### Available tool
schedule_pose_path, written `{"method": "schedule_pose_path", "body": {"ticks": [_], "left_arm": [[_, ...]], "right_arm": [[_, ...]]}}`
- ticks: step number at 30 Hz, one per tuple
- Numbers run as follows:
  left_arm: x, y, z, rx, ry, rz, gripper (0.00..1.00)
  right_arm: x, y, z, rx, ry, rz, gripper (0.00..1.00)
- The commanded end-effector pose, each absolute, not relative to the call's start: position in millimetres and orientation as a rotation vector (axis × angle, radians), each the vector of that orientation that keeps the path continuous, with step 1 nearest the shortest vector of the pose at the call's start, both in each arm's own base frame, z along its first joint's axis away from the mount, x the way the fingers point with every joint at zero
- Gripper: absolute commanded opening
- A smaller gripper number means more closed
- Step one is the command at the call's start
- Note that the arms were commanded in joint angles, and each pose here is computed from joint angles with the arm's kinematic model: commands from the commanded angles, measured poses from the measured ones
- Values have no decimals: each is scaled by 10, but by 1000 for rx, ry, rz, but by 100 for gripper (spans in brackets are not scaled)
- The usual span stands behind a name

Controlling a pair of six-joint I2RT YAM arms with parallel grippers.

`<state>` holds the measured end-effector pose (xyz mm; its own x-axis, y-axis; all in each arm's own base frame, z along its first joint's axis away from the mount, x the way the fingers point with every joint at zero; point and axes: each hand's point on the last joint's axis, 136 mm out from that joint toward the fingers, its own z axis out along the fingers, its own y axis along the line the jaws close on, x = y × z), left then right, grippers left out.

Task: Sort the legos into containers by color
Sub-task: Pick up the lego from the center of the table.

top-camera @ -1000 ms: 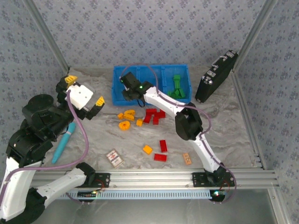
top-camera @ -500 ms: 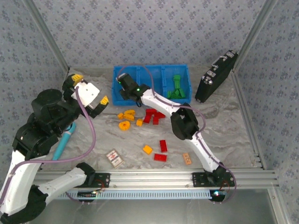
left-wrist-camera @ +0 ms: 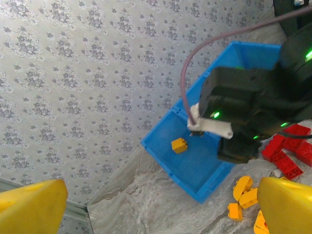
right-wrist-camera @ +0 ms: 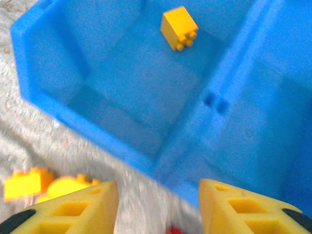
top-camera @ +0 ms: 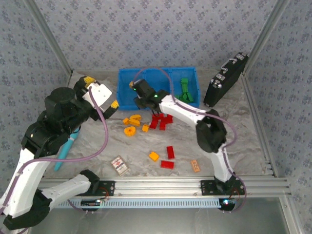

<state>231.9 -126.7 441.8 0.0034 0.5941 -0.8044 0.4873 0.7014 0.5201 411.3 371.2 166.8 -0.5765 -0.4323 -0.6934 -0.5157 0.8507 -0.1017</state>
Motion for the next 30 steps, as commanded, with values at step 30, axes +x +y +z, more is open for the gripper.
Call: {"method": "schedule_pose_path", "body": {"ticks": [30], "left_arm": [[2142, -1352, 4553, 906, 1576, -7, 100]], "right_arm": [[3261, 2781, 389, -41, 2749, 341, 53]]}}
